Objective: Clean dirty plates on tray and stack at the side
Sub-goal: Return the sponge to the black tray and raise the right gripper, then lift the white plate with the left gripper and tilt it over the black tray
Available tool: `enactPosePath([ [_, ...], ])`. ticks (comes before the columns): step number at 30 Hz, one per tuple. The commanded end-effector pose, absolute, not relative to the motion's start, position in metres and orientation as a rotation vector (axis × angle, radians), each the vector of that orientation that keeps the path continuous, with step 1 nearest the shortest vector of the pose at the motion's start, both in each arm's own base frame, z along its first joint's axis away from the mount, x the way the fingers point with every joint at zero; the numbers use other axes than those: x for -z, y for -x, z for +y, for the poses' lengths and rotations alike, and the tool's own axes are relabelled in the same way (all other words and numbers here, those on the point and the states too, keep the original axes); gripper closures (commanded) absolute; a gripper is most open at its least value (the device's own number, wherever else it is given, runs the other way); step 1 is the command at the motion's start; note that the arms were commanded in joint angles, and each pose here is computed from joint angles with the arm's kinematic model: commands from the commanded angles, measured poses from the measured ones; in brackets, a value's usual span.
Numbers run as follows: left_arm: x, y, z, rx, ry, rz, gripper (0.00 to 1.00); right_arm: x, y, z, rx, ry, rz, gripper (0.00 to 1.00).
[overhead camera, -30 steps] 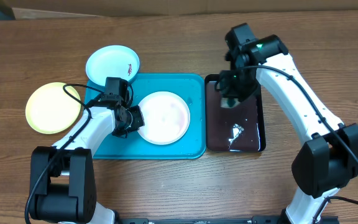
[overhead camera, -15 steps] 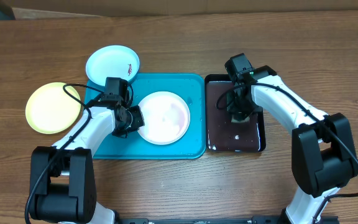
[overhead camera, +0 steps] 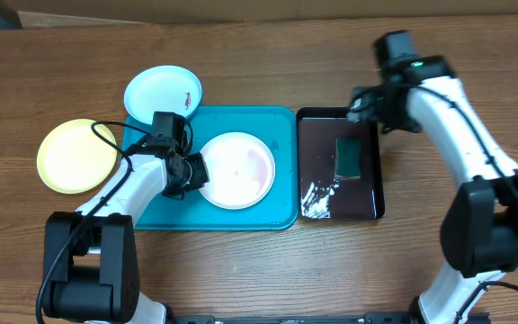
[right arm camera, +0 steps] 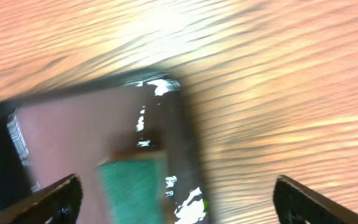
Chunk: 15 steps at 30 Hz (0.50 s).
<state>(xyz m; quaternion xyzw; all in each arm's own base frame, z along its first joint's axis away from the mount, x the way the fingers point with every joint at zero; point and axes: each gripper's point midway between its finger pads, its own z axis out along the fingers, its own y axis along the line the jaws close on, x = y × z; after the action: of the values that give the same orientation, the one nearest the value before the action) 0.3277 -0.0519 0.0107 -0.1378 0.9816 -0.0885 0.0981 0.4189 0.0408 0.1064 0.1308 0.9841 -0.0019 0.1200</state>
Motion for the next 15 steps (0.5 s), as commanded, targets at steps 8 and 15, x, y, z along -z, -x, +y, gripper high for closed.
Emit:
enactPosePath([
  [8,-0.014,-0.329,-0.06,0.242,0.345,2.897,0.78,-0.111,-0.412,-0.056,-0.07,-0.755,2.825,0.0],
  [15,-0.007,-0.325,-0.057,0.22,0.348,2.898,0.9,-0.111,-0.408,-0.082,-0.06,-0.843,2.798,0.0],
])
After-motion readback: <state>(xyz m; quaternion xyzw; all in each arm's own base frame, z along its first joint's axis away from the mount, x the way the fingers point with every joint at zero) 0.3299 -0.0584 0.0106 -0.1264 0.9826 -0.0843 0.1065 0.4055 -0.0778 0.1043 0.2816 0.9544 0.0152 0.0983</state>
